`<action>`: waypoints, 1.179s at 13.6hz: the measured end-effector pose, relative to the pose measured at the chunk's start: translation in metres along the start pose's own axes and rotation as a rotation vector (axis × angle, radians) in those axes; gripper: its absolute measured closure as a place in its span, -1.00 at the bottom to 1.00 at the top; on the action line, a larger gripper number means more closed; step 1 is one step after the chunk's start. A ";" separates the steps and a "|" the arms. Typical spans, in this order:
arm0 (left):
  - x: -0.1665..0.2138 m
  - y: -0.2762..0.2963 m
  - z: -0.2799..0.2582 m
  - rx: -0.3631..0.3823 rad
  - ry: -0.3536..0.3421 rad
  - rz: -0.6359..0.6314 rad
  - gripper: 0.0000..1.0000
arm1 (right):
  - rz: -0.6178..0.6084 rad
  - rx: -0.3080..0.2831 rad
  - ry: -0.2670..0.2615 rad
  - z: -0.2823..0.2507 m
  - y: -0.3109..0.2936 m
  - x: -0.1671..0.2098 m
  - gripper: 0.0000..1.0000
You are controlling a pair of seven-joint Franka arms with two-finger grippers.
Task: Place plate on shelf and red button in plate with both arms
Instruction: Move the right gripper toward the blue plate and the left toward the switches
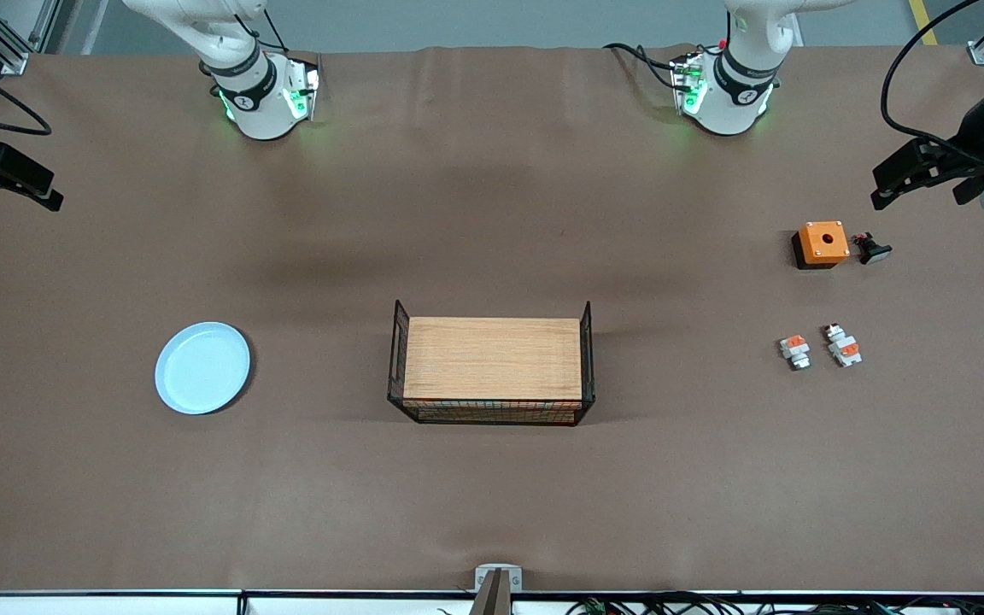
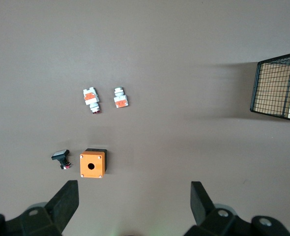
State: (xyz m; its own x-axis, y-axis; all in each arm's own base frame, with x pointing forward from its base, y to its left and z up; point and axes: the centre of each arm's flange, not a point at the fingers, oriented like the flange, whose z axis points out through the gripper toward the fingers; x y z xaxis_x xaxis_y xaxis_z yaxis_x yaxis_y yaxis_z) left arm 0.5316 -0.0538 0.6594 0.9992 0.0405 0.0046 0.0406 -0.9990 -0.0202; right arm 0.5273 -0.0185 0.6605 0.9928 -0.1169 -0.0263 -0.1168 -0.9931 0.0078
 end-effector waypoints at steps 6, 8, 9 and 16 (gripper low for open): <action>0.005 -0.031 0.005 0.000 -0.012 -0.058 -1.00 | 0.000 0.000 0.006 -0.002 0.000 0.000 -1.00; 0.016 -0.064 0.021 -0.002 -0.041 -0.115 -1.00 | 0.000 0.001 0.007 -0.003 0.000 0.000 -1.00; 0.023 -0.081 0.037 -0.005 -0.068 -0.143 -1.00 | -0.001 0.000 0.006 -0.003 -0.001 0.000 -1.00; 0.084 -0.157 0.192 -0.042 -0.106 -0.242 -1.00 | -0.012 -0.001 -0.041 0.020 -0.007 0.011 -1.00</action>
State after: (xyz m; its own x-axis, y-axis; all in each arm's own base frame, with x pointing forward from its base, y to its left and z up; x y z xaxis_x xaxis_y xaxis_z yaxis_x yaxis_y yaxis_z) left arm 0.6097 0.1107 0.4705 0.9552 0.2784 -0.1001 0.2808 -0.9597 0.0102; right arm 0.5387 -0.0133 0.6403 0.9921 -0.1053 -0.0676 -0.1049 -0.9944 0.0085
